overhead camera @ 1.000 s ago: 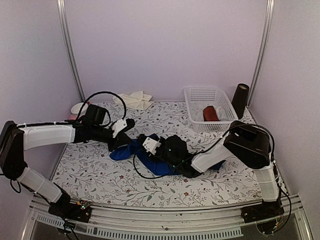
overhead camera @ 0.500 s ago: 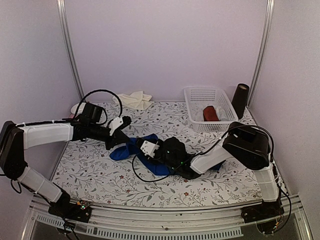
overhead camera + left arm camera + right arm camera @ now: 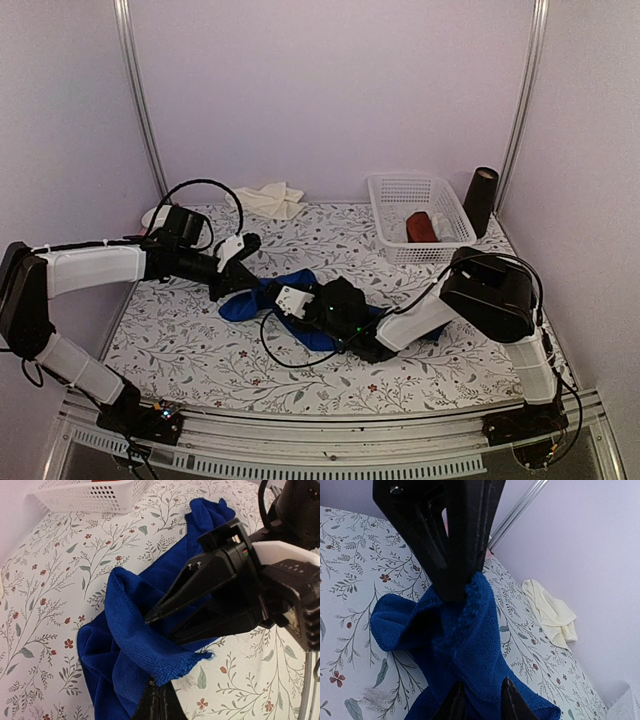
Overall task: Roll the towels
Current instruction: Flatten out the towel at the center of the board.
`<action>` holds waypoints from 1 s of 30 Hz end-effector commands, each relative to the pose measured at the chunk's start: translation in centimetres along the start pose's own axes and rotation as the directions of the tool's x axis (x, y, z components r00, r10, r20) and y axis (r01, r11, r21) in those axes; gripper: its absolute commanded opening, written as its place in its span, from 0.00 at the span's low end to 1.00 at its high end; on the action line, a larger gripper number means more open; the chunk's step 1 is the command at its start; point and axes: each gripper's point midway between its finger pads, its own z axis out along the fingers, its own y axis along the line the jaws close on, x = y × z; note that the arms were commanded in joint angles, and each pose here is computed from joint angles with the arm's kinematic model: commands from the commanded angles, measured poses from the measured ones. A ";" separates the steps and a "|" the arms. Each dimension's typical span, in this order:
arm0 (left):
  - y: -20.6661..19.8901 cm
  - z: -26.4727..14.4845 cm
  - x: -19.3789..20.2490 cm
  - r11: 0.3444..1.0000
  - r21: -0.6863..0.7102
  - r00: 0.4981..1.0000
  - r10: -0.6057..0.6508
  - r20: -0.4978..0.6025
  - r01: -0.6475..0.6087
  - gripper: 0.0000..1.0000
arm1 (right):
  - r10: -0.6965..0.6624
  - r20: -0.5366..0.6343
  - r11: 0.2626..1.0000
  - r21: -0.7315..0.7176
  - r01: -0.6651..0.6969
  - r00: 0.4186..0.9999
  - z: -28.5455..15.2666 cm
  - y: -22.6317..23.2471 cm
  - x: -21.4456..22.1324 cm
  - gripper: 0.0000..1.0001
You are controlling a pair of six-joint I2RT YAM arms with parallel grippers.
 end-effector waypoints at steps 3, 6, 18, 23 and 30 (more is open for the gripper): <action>0.0 -0.7 -0.8 1.000 0.019 1.000 0.013 0.023 -0.013 0.00 | -0.001 0.002 1.000 -0.022 0.001 1.000 0.4 1.2 0.3 0.22; -0.1 -0.6 -0.7 1.000 0.023 1.000 0.012 0.024 -0.012 0.00 | -0.001 0.001 0.999 -0.033 0.001 1.000 0.4 1.4 0.5 0.22; 0.2 -1.0 -0.6 1.000 0.013 1.000 0.013 0.023 -0.013 0.00 | -0.007 0.020 0.999 -0.046 0.008 1.000 1.2 1.8 -0.9 0.02; 1.3 -1.7 -0.1 0.998 -0.053 0.999 0.033 0.009 -0.032 0.00 | 0.008 0.007 0.999 -0.043 -0.008 1.000 -0.3 1.1 -1.0 0.02; 1.9 -1.7 2.0 0.986 -0.113 0.991 0.115 -0.066 -0.122 0.18 | 0.067 -0.008 0.995 -0.071 -0.067 0.998 -1.6 0.3 -2.2 0.01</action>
